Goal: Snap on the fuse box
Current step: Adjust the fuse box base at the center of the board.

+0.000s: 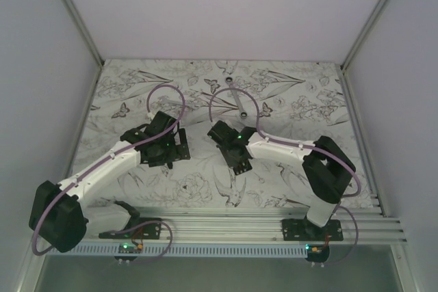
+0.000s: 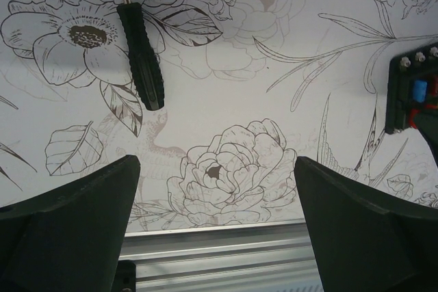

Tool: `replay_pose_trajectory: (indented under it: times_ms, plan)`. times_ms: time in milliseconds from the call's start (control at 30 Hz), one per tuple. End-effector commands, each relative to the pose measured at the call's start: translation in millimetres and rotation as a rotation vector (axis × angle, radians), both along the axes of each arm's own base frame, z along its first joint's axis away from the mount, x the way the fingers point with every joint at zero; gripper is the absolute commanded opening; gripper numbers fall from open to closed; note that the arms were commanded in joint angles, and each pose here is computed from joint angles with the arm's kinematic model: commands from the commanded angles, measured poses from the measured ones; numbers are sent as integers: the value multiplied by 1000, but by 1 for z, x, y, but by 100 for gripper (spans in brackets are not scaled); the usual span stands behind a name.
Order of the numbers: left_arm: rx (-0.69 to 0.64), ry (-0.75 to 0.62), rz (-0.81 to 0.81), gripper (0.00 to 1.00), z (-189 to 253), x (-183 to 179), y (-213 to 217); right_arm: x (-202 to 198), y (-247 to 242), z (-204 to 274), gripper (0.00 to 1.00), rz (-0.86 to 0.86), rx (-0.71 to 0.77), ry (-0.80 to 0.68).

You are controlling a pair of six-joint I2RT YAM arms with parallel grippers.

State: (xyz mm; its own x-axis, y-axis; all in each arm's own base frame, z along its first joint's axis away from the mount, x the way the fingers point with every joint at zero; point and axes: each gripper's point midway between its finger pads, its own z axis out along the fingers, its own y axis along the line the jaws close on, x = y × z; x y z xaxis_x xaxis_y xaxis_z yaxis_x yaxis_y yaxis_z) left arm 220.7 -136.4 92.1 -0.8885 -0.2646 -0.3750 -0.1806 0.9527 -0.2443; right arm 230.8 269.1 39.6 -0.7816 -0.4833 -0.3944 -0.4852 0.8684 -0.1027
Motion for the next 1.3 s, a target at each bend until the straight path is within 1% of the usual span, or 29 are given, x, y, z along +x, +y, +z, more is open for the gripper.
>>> replay_pose_trajectory:
  times_ms: [0,133,200,267,367,467,533,667,833,1067,1267]
  plan:
    - [4,14,-1,100,-3,-6,4,-16,-18,8,10,43,-30,47]
    - [8,14,0,100,-3,-6,5,-10,-6,35,18,66,72,-23]
    - [7,15,-1,100,-4,-6,5,-8,-8,43,25,80,91,-51]
    - [7,15,-1,100,-4,-6,5,-8,-11,41,30,96,79,-51]
    - [6,13,0,100,-3,-6,5,-10,-8,45,32,125,118,-58]
    - [8,14,1,100,-4,-6,5,-10,-9,37,33,127,111,-45]
    - [8,13,-1,100,-4,-6,5,-10,-10,24,32,121,85,-19]
    - [11,15,0,100,-4,-6,6,-10,-13,14,31,111,62,-2]
    - [11,16,0,100,-4,-6,5,-8,-27,11,24,66,51,3]
    - [12,19,-1,100,-5,-6,5,-10,-28,4,17,68,48,27]
    - [12,23,0,100,-6,-6,5,-19,-29,-12,6,70,34,84]
